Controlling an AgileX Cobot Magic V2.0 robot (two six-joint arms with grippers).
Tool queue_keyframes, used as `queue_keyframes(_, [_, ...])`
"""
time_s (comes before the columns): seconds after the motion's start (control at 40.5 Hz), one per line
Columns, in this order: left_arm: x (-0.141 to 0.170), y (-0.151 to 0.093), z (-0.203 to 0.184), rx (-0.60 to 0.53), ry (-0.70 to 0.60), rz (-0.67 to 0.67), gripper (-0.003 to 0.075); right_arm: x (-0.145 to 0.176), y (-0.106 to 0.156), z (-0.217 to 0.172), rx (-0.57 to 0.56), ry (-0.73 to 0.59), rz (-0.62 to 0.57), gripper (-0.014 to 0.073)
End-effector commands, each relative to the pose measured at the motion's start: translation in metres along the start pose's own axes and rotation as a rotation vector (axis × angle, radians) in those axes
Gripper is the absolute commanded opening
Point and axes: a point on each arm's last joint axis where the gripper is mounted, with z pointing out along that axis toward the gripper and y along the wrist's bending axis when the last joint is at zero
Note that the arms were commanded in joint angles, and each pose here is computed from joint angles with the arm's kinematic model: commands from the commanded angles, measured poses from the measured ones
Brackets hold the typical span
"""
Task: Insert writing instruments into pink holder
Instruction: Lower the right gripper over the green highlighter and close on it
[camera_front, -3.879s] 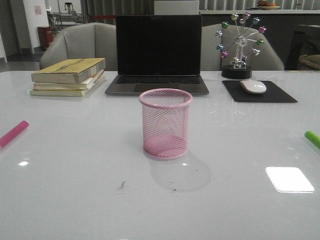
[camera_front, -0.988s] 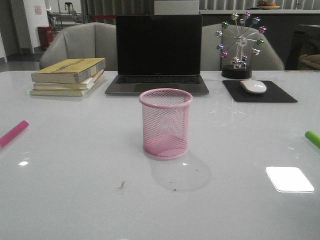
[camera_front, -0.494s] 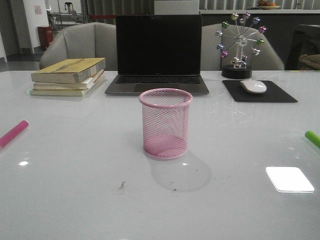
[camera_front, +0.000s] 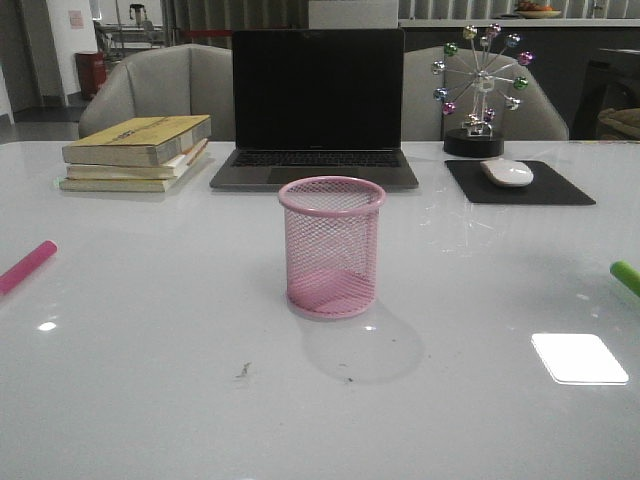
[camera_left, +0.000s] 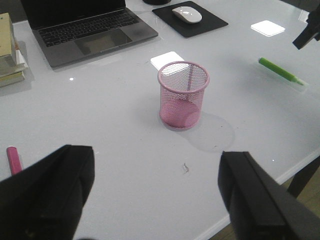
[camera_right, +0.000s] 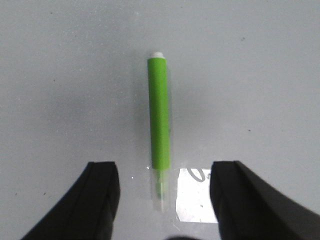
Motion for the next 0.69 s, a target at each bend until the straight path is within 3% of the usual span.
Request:
queue_keyframes(0.0, [-0.016,-0.001,-0.002,0.005,-0.103,-0.014,0.0568,-0.021,0.001,-0.002,-0.004,-0.065,0.000,0.0468])
queue_keyframes(0.667, [-0.016,-0.001,-0.002,0.005,-0.103,-0.014,0.0568,-0.058,0.001,0.065,-0.001,-0.005,-0.006,0.0465])
